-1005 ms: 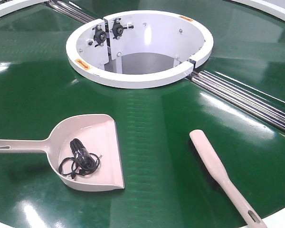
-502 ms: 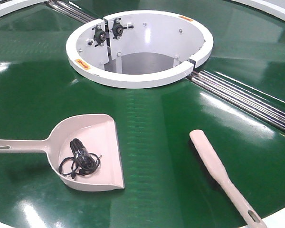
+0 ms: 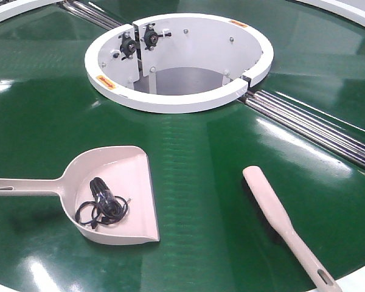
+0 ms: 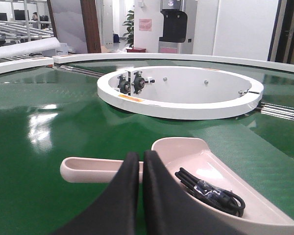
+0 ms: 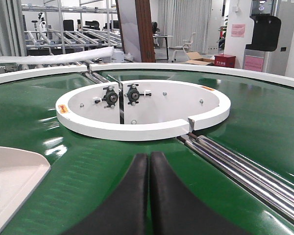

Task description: Clean and inspect green conveyor with broom and dustpan

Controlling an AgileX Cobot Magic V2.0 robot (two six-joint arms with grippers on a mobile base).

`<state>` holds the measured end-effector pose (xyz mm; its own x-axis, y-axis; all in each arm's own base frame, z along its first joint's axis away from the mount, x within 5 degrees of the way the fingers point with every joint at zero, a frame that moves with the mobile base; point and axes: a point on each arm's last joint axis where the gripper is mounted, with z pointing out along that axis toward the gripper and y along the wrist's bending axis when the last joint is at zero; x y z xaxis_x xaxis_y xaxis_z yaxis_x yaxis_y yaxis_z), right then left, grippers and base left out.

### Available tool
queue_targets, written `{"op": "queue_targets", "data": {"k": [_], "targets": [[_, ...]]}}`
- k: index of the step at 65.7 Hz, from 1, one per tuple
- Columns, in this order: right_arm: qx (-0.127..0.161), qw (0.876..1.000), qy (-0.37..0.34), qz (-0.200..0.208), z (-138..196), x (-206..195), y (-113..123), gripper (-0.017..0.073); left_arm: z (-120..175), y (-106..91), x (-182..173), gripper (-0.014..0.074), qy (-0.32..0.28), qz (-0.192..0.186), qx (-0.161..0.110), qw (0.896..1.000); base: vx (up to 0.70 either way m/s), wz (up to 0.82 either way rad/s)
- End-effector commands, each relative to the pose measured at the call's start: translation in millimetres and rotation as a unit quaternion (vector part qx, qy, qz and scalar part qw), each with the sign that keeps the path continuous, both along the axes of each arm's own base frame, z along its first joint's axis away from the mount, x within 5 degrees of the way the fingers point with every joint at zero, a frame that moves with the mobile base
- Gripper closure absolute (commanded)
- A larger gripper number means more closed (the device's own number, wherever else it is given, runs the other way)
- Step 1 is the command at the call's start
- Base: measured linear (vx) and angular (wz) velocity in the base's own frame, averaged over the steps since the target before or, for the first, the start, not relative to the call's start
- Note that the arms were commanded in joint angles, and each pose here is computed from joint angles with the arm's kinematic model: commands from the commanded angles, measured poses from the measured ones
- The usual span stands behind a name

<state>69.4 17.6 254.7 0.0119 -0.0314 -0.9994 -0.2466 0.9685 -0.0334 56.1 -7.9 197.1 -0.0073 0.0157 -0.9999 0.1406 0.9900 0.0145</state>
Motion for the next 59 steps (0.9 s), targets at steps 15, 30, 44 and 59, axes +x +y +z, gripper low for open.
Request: {"op": "queue_targets", "data": {"k": [15, 30, 44, 59], "targets": [[-0.064, 0.997, -0.044, -0.003, 12.3, 0.7, 0.0, 0.0568, 3.6, -0.1, -0.8, 0.0599, -0.035, -0.001, -0.007, 0.999, 0.00, 0.00], [-0.005, 0.992, -0.014, -0.122, 5.1, 3.5, -17.3, 0.0568, 3.6, -0.1, -0.8, 0.0599, -0.035, -0.001, -0.007, 0.999, 0.00, 0.00], [-0.008, 0.991, -0.049, -0.124, -43.7, -3.4, -17.0, 0.0567, 3.6, -0.1, -0.8, 0.0599, -0.035, -0.001, -0.007, 0.999, 0.00, 0.00], [0.007, 0.990, -0.050, -0.131, -48.4, -13.7, -18.3, 0.0567, 3.6, -0.1, -0.8, 0.0599, -0.035, -0.001, -0.007, 0.999, 0.00, 0.00]]}}
